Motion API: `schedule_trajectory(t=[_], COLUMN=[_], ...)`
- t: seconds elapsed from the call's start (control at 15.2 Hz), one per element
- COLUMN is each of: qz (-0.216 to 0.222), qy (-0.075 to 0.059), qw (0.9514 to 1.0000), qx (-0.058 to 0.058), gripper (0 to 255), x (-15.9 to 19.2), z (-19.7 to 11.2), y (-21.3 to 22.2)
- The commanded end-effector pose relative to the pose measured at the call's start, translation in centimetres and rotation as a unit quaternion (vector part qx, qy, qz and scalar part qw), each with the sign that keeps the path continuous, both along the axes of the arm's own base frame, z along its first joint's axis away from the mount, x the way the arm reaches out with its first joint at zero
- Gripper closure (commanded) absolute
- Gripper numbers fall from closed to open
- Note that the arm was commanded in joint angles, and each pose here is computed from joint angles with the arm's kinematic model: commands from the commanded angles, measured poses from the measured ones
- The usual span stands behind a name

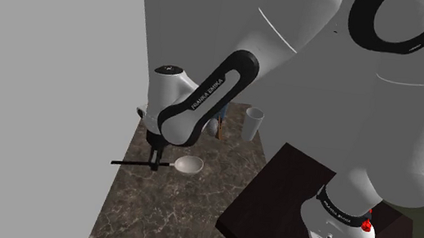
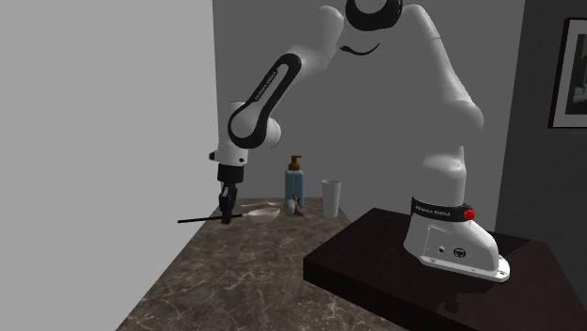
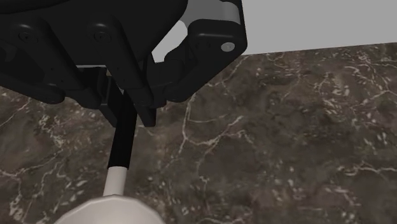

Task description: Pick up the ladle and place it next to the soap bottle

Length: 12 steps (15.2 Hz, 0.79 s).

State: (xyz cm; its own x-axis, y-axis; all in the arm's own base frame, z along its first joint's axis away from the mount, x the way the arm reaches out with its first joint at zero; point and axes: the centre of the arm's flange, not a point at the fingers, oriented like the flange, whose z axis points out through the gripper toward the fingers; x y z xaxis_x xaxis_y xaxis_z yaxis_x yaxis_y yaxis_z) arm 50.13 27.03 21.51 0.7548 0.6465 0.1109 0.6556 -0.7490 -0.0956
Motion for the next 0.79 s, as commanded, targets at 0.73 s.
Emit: schedule_trajectory(t=[0.73], qz=[0.000], qy=[0.000], qw=[1.0000], qx=[0.000], gripper=[255], x=[-0.1], z=[6.9], y=[-0.1])
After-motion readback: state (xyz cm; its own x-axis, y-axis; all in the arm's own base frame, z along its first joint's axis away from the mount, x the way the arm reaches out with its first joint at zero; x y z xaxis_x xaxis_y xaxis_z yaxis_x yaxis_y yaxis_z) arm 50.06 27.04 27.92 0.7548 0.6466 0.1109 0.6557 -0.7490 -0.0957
